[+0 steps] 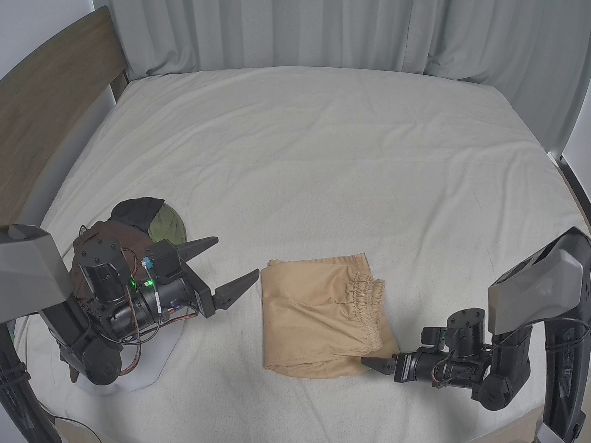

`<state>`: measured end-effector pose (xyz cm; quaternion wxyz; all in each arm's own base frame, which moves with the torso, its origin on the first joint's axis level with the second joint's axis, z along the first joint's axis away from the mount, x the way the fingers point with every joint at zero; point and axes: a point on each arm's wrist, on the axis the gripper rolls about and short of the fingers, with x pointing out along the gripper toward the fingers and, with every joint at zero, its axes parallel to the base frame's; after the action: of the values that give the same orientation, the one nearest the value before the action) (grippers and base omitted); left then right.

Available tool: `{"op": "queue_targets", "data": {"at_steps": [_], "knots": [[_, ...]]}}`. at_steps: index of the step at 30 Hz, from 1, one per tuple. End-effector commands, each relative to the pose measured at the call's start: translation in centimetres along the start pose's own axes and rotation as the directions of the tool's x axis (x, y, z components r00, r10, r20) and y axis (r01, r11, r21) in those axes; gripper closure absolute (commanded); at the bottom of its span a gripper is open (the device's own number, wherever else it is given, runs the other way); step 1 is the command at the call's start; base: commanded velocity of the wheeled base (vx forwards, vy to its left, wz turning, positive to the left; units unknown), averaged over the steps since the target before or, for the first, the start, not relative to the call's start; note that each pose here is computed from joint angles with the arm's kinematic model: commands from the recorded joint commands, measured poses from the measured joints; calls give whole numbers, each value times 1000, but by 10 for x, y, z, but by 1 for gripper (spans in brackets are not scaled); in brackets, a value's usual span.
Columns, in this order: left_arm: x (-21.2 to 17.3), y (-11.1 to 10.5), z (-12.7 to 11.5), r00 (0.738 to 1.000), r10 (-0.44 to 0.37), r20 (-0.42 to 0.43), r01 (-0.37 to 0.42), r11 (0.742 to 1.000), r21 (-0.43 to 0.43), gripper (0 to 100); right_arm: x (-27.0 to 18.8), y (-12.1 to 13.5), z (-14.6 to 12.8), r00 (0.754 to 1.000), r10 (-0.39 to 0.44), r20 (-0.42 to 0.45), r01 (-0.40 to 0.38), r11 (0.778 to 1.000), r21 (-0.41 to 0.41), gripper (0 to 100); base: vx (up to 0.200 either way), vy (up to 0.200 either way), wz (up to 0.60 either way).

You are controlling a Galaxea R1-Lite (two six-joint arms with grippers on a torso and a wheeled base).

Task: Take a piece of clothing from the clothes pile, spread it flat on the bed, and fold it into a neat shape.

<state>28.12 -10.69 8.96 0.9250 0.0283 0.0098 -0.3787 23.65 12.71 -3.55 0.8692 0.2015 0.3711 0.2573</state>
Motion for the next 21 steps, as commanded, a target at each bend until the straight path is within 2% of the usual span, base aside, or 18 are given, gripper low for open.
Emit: {"op": "queue_targets", "data": {"at_steps": [1,11,14,21], "knots": [[0,0,0,1000,0,1,0,1000,-1,0,3,-9,-2,1000,-27,-7,27,999,19,0,0,0,0],[-1,0,-3,1000,1,-12,-1,1000,-7,0,14,-27,1,998,-64,9,64,997,48,0,0,0,0],[-1,0,-2,1000,1,-10,-1,1000,-6,0,22,-26,8,998,-44,41,42,998,41,0,0,0,0],[-2,-1,-3,1000,-1,-14,1,1000,-8,0,43,-29,8,998,-23,58,20,998,58,0,0,0,0]]}}
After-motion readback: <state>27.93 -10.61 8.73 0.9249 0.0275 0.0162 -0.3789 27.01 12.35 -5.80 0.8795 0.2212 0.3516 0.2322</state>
